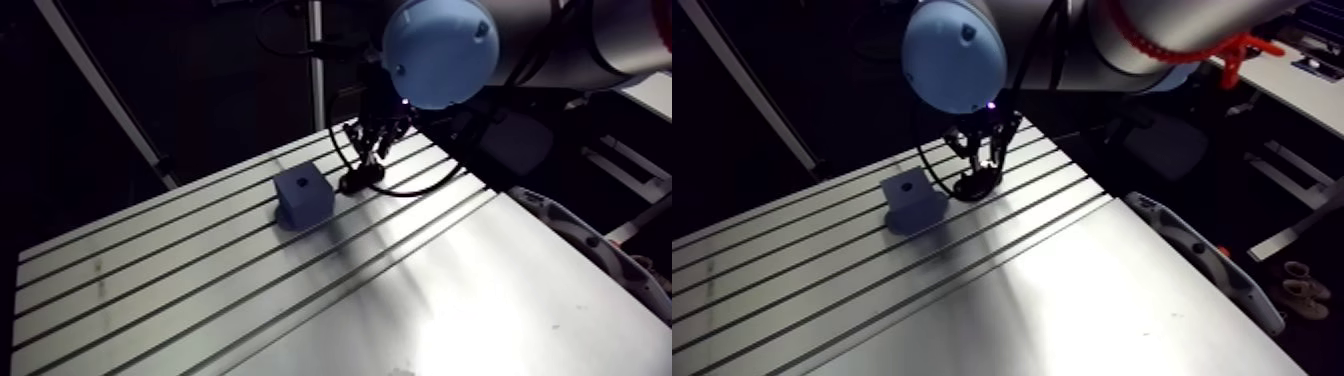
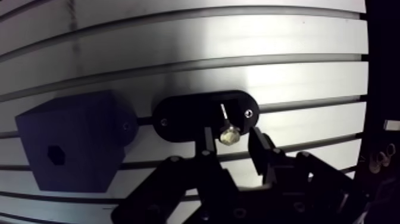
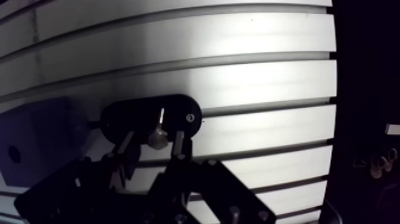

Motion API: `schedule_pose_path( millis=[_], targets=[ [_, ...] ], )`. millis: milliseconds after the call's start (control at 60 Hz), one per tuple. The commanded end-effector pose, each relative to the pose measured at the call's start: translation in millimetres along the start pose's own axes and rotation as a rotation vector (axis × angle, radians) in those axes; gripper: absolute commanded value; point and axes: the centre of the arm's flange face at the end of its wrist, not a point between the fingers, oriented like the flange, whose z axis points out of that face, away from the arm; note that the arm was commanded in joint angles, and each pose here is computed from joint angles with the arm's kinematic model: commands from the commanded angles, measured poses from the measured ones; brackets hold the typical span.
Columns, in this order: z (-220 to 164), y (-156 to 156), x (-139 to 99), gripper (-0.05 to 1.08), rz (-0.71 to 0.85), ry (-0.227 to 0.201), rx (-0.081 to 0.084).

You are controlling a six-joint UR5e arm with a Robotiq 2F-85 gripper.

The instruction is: Pick up the M10 bolt and insert it into the hex recess until seated.

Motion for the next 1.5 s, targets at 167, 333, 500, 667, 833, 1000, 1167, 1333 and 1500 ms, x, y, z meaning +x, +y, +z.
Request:
schedule_pose_path(
  millis=[167, 333, 500, 667, 833, 1000, 1167, 1333, 1500],
  targets=[
    [0, 0, 0, 0.57, 0.000, 0.013, 0.001],
    [1, 0, -1, 0.58, 0.000, 0.011, 0.000],
    [1, 0, -1, 0.59, 0.000, 0.010, 0.000],
    [2, 0, -1, 0.59, 0.000, 0.009, 0.001],
    [7, 1, 0, 0.59, -0.001, 0.000, 0.004],
    [8, 3, -1, 0.59, 0.003, 0.000, 0.004],
    [9, 5, 0, 0.61, 0.006, 0.000, 0.005],
    [10, 5, 0, 0.61, 0.007, -0.002, 0.006],
    [9, 5, 0, 0.61, 0.006, 0.000, 0.007]
  ],
)
